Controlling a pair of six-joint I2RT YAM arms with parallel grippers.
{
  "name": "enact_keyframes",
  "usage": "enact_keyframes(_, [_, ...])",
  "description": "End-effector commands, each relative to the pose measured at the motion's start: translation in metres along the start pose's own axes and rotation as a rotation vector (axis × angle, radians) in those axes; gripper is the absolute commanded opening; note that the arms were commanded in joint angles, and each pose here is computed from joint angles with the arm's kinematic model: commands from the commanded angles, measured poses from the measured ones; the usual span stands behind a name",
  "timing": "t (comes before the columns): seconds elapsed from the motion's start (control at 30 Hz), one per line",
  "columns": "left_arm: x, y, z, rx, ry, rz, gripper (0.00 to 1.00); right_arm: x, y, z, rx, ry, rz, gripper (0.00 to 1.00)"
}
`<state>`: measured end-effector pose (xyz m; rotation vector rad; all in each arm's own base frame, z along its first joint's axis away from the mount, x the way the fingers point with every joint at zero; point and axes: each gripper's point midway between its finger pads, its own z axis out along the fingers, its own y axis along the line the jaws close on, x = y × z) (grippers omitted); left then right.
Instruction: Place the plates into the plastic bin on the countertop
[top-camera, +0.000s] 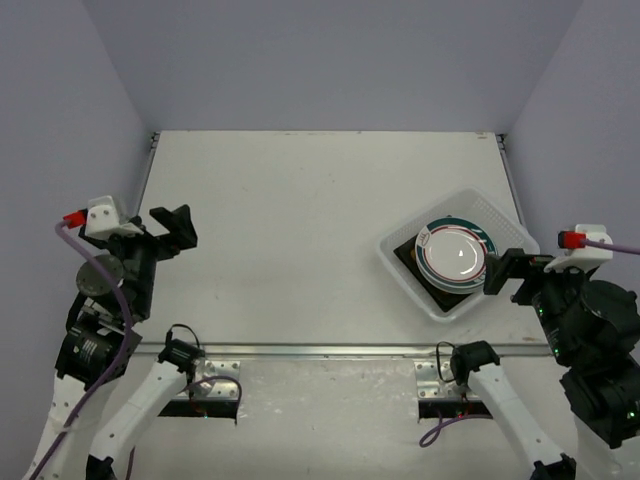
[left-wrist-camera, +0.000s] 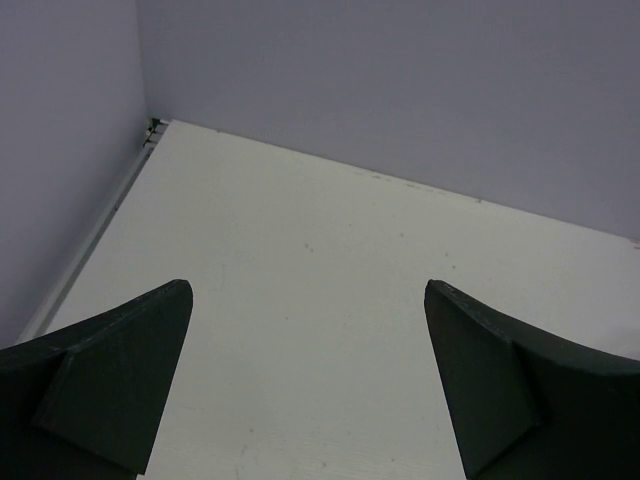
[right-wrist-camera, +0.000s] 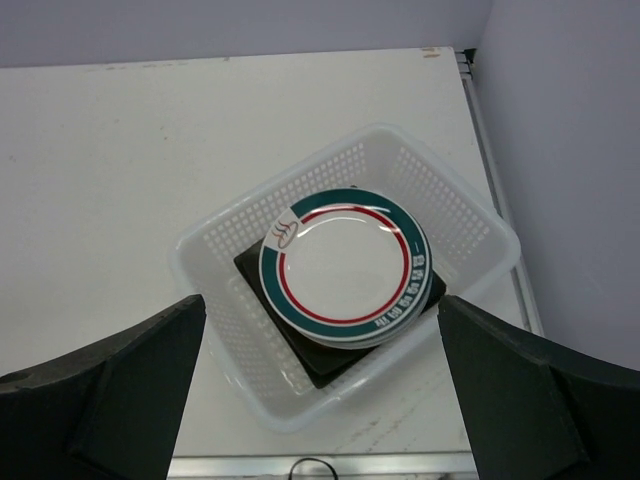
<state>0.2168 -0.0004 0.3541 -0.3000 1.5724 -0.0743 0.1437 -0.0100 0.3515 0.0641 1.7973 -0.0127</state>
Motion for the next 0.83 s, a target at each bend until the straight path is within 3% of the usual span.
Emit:
enact_keyframes(0.0, [-0.014,0.022,-0.021,-0.053,-0.064,0.024,1.0,0.003,-0.03,-0.027,0.101,-0.054,-0.023,0.99])
enact_keyframes(0.27, [-0.009,0.016,-0.015,-0.036,-0.063,0.012,1.0,0.021,-0.013,-0.016,0.01,-0.026,-0.053,0.99])
enact_keyframes(0.8, [0.006,-0.004,0.003,0.035,-0.05,-0.018,1.0,0.023,-0.012,-0.008,0.015,-0.011,-0.05,0.99])
